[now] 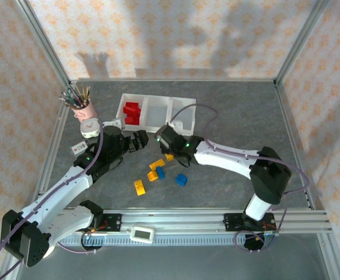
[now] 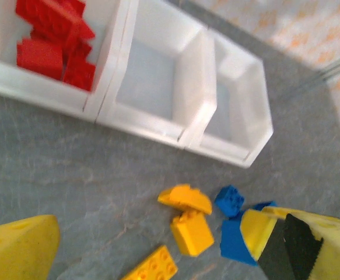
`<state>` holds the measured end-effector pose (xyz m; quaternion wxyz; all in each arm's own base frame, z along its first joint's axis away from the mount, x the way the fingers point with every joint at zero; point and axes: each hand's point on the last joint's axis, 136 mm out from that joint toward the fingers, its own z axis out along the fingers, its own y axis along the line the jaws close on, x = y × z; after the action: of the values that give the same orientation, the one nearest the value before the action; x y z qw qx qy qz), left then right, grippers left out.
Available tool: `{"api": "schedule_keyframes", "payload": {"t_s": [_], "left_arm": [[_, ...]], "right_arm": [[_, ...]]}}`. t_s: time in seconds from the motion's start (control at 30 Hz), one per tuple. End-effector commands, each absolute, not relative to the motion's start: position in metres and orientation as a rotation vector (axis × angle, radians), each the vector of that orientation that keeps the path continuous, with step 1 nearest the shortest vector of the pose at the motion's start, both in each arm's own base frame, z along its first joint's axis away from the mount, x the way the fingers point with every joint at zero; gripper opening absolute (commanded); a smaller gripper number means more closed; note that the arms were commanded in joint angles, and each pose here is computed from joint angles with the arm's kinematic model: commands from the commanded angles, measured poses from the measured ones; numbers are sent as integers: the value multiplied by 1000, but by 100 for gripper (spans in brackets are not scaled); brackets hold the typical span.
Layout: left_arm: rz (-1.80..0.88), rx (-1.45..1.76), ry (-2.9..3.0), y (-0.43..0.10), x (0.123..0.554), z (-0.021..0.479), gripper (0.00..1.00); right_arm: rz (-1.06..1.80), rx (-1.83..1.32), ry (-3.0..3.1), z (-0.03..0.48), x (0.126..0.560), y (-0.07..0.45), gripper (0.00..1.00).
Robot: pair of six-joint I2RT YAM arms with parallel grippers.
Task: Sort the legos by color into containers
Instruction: Pick up the lego from the bottom-center of the table, then place the lego in the container, then pick up the lego from the bottom-center of the table.
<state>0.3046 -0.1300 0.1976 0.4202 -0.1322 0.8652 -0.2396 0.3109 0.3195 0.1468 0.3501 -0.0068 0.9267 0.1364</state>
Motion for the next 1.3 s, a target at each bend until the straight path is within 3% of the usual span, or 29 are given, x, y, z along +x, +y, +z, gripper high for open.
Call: {"api": "schedule_keyframes", "payload": {"t_s": [0.0, 0.37, 0.5, 0.57, 0.7, 0.93, 1.27], "left_arm": [[-557, -349, 2112, -119, 321, 219, 99], [-520, -422, 2115, -101, 349, 214, 99], [-532, -422, 2118, -103, 354, 212, 99], [-538, -419, 2123, -105, 355, 211, 99], [-552, -411, 2127, -107, 355, 210, 99], [-618, -383, 2130, -114, 345, 212, 99], [-689, -305, 2182, -137, 308, 197, 99]], "right_arm": [[317, -47, 2290, 179, 349, 320, 29], [255, -28, 2247, 158, 475, 337, 31], [225, -64, 2231, 151, 498, 346, 40], [219, -75, 2228, 158, 503, 350, 51], [234, -89, 2210, 173, 501, 350, 66], [331, -121, 2229, 194, 470, 343, 71], [360, -153, 2353, 166, 363, 302, 80]]}}
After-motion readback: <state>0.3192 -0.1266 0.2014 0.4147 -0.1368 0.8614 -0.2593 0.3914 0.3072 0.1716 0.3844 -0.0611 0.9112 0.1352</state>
